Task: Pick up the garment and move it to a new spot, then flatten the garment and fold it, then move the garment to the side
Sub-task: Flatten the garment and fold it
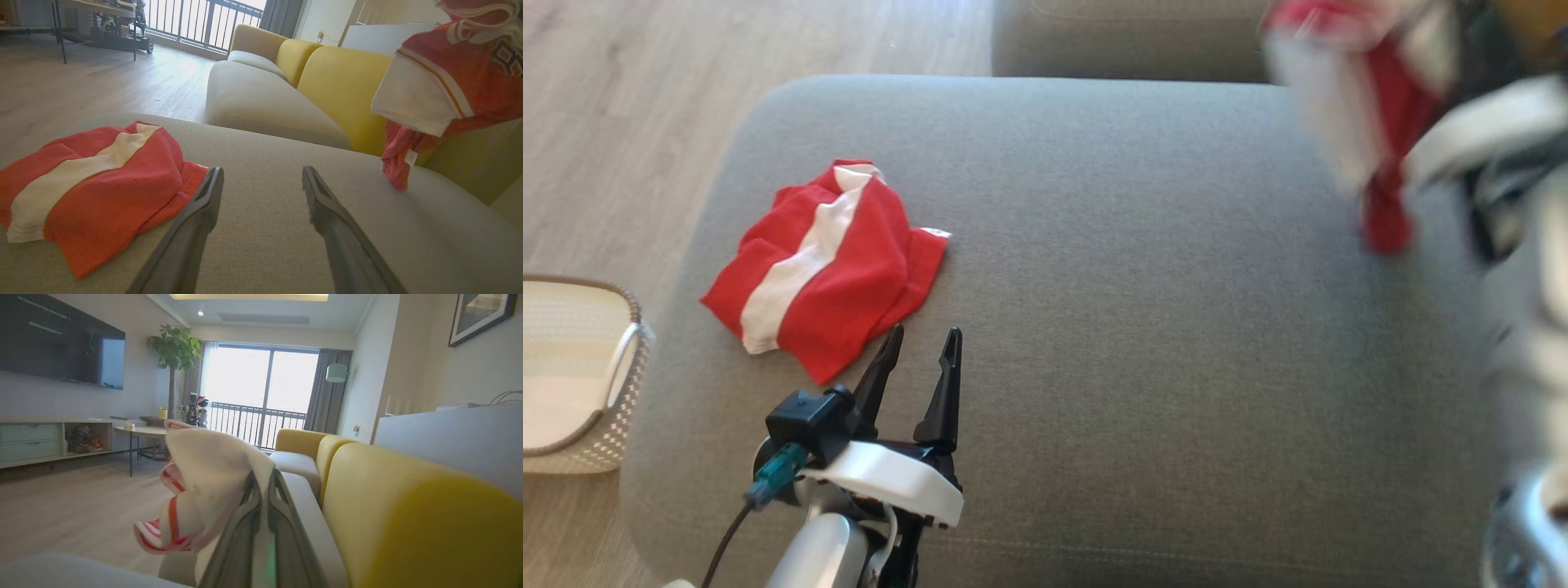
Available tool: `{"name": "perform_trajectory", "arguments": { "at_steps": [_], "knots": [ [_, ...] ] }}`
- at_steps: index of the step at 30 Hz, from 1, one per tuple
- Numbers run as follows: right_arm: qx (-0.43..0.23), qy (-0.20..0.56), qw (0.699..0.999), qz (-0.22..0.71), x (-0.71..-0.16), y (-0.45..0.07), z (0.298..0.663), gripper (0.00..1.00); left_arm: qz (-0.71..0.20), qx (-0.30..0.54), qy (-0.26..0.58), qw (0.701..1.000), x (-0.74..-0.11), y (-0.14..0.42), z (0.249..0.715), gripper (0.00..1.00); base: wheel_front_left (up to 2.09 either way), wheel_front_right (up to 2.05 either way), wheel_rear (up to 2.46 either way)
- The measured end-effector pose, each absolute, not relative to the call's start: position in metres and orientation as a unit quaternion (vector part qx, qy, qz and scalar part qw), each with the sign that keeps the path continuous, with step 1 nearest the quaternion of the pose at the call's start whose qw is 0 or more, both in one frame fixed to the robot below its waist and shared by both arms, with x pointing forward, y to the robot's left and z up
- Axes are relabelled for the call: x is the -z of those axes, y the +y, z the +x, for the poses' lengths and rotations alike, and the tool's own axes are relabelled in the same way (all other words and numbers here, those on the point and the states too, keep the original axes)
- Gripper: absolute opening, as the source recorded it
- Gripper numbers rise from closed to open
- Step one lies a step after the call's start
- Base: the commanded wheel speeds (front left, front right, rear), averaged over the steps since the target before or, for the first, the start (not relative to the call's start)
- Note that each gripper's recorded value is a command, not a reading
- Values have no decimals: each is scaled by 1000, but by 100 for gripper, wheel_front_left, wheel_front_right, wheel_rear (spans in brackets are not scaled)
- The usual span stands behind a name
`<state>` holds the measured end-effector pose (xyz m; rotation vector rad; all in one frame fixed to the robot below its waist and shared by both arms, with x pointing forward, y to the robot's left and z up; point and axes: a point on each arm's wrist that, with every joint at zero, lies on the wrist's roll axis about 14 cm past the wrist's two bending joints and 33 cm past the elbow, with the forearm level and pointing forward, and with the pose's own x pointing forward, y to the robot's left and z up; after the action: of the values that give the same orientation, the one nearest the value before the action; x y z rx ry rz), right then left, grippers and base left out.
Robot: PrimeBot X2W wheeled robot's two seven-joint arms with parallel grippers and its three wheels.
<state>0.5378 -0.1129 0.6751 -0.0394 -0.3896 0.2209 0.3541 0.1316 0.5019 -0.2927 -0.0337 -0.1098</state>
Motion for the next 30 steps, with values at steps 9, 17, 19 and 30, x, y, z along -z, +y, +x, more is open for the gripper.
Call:
{"name": "perform_trajectory", "arguments": {
  "at_steps": [9,17,19,30],
  "knots": [
    [-173,-271,940,-119,-742,-46,540,0,-167,17,-41,985,-516,148,340,100,0,0,0],
    [-360,-24,923,-129,-523,54,478,0,-169,8,-30,985,-508,152,339,100,0,0,0],
    [-388,31,911,-134,-483,61,456,0,-168,7,-27,985,-507,152,340,100,0,0,0],
    [-333,34,941,-44,-499,29,472,100,-169,34,-18,985,-503,137,353,100,0,0,0]
  ]
}}
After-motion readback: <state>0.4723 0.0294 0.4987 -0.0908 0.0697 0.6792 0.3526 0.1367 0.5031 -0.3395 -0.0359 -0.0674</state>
